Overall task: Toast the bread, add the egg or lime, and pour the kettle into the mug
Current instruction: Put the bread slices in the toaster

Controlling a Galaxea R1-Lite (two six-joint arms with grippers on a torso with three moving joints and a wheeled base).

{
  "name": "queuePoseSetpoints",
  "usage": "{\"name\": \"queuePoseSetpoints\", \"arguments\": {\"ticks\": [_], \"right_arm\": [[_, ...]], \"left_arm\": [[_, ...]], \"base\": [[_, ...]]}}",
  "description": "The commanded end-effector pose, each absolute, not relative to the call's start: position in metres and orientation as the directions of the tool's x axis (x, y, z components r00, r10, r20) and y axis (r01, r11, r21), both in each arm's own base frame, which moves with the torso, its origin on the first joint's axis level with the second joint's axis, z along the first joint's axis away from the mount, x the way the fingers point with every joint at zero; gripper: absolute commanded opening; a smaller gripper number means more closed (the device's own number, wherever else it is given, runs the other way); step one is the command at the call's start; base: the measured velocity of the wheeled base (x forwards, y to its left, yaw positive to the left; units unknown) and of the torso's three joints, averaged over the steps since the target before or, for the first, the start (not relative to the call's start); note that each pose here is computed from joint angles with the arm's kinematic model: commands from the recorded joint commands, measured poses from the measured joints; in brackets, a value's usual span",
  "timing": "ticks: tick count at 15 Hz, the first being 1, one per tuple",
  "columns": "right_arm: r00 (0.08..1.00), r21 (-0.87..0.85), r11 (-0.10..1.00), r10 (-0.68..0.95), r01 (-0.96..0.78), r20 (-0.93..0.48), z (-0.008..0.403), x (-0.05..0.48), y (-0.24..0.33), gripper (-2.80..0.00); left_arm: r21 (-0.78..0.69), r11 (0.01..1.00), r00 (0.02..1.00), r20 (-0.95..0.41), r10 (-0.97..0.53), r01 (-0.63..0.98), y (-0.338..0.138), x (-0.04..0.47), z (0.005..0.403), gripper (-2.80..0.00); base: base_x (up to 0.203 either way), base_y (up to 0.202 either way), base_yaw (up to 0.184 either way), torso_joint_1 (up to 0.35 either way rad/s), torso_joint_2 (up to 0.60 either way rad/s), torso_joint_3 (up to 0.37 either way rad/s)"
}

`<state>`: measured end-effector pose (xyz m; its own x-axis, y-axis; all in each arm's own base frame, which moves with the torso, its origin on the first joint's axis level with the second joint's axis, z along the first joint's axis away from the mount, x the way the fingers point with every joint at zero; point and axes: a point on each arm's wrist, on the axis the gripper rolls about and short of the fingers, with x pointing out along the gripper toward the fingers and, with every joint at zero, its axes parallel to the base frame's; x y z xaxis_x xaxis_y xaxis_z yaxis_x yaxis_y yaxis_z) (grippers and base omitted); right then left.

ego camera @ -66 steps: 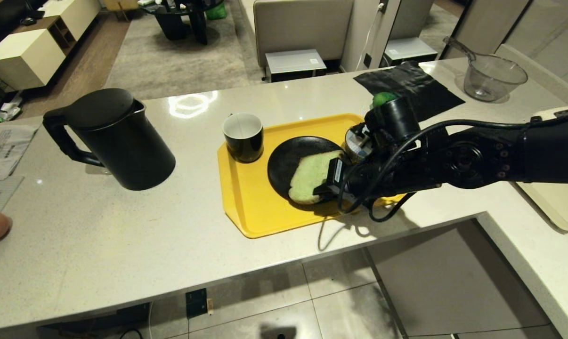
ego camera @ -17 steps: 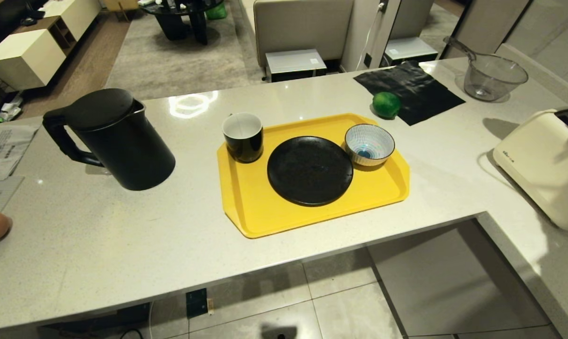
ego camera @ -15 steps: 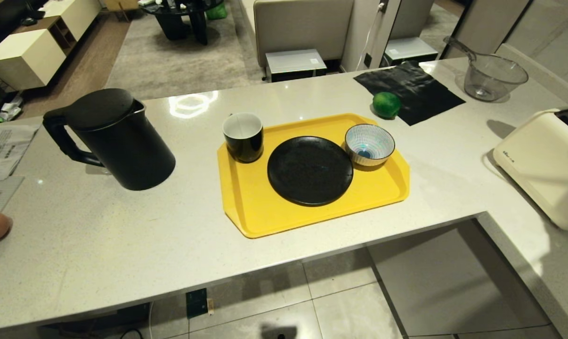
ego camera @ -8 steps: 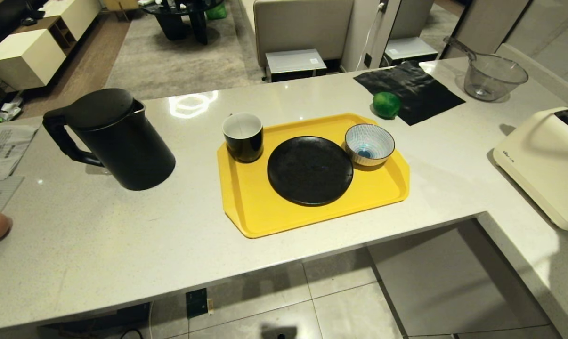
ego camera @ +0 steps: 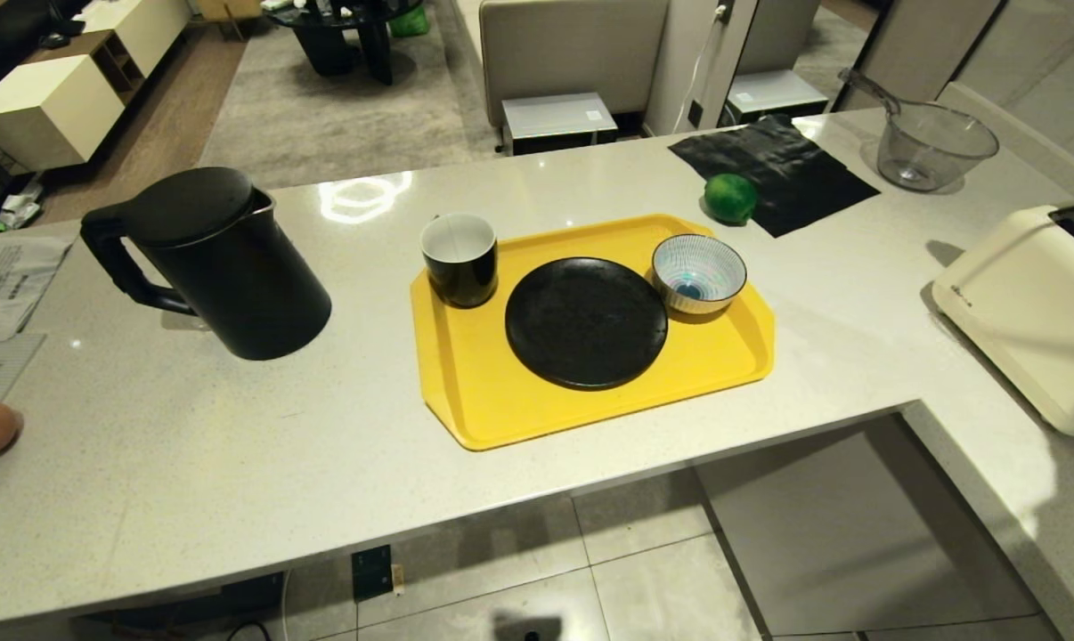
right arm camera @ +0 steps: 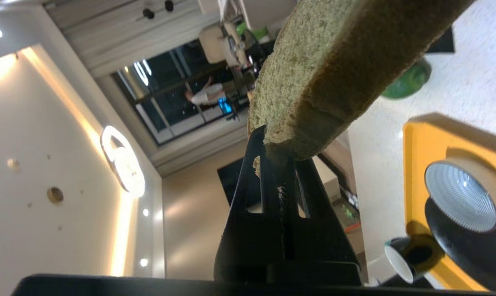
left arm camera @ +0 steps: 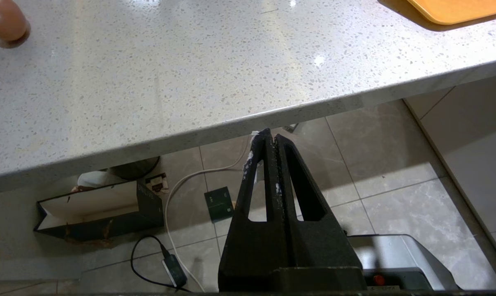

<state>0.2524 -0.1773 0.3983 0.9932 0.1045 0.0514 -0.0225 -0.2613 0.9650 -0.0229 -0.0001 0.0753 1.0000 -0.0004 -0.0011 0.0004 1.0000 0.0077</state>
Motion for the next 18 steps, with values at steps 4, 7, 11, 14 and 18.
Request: {"name": "queuePoseSetpoints", "arguments": {"ticks": [4, 7, 11, 14, 18], "right_arm": [[0.990, 0.967, -0.250, 0.123, -0.037, 0.070, 0.408, 0.237, -0.165, -2.80], [0.990, 0.968, -0.248, 0.124, -0.037, 0.069, 0.408, 0.233, -0.162, -2.80], [0.988, 0.970, -0.239, 0.133, -0.045, 0.078, 0.412, 0.229, -0.158, -2.80], [0.985, 0.971, -0.235, 0.154, -0.041, 0.079, 0.413, 0.227, -0.156, -2.80], [0.985, 0.971, -0.235, 0.155, -0.039, 0.077, 0.412, 0.226, -0.155, -2.80]], "left_arm": [[0.008, 1.000, 1.000, 0.000, 0.000, 0.000, 0.000, -0.023, 0.075, -2.80], [0.008, 1.000, 1.000, -0.001, 0.001, -0.001, 0.000, -0.023, 0.075, -2.80], [0.008, 1.000, 1.000, -0.002, 0.000, 0.000, 0.000, -0.023, 0.075, -2.80], [0.006, 1.000, 1.000, -0.002, 0.002, -0.002, 0.000, -0.023, 0.075, -2.80], [0.006, 1.000, 1.000, -0.002, 0.000, 0.000, 0.000, -0.023, 0.075, -2.80]], "base": [[0.000, 0.000, 0.000, 0.000, 0.00, 0.000], [0.000, 0.000, 0.000, 0.000, 0.00, 0.000], [0.000, 0.000, 0.000, 0.000, 0.00, 0.000], [0.000, 0.000, 0.000, 0.000, 0.00, 0.000], [0.000, 0.000, 0.000, 0.000, 0.00, 0.000]]}}
